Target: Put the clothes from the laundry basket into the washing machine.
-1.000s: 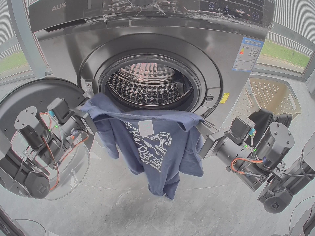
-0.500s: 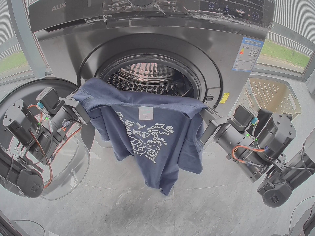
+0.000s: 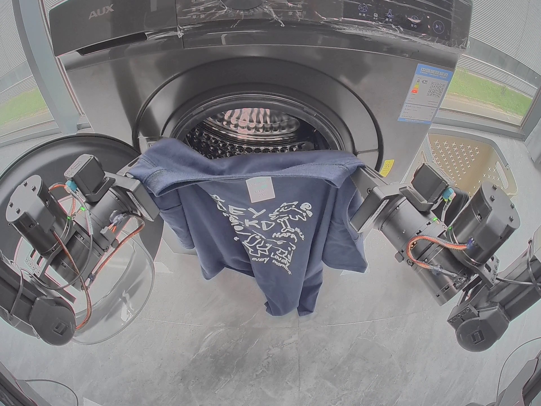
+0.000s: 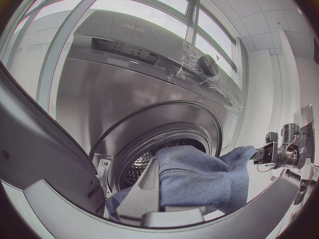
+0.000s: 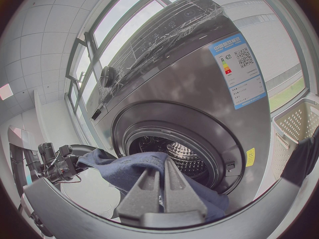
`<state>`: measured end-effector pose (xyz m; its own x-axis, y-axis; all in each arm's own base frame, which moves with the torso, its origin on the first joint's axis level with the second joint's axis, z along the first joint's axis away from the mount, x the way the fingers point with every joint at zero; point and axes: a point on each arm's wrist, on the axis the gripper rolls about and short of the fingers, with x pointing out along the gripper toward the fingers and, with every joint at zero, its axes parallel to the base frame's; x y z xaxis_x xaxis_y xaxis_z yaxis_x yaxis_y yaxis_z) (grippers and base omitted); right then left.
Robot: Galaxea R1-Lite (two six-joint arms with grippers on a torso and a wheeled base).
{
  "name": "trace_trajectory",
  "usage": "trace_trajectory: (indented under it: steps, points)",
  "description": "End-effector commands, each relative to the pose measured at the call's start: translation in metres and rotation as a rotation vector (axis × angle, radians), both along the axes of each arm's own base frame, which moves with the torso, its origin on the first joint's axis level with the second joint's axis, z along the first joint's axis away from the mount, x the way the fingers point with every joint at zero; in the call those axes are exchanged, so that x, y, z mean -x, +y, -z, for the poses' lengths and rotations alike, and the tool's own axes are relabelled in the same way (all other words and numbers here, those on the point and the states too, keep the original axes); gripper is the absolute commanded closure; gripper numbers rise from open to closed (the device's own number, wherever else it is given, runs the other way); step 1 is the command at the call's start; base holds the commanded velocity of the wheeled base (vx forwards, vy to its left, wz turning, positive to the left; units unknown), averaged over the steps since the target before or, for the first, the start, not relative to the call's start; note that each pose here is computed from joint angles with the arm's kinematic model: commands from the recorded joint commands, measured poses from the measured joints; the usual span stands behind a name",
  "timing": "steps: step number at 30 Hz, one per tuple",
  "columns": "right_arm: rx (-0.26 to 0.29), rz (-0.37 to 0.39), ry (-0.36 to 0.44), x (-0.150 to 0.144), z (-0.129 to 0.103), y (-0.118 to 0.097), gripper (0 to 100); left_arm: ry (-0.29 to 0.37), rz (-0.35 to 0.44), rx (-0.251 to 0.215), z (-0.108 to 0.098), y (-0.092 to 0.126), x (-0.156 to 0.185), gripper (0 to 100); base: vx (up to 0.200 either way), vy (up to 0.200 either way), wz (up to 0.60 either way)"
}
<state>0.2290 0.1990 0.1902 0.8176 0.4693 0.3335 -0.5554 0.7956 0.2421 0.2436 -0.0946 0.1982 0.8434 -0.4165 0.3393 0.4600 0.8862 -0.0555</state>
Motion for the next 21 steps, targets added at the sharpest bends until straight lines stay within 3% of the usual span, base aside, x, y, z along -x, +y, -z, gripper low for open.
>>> trace_trajectory:
  steps: [1, 8, 12, 15, 21]
  points:
    - [-0.002, 0.0, -0.003, 0.001, -0.001, 0.0, 100, 0.002, 0.004, -0.001, 0.001, -0.001, 0.0, 100, 0.0, 0.0, 0.0]
    - [-0.01, -0.001, -0.01, 0.0, -0.003, 0.0, 100, 0.014, 0.021, -0.006, 0.004, -0.005, 0.001, 100, 0.0, 0.0, 0.0]
    - [0.001, -0.007, 0.003, 0.001, 0.001, 0.001, 100, 0.021, 0.083, -0.007, 0.005, -0.02, 0.007, 100, 0.0, 0.0, 0.0]
    - [0.048, -0.06, 0.069, 0.013, 0.021, 0.006, 100, 0.031, 0.188, -0.016, 0.008, -0.049, 0.016, 100, 0.0, 0.0, 0.0]
    - [0.142, -0.133, 0.164, 0.025, 0.056, 0.026, 100, 0.021, 0.223, -0.017, 0.006, -0.068, 0.003, 100, 0.0, 0.0, 0.0]
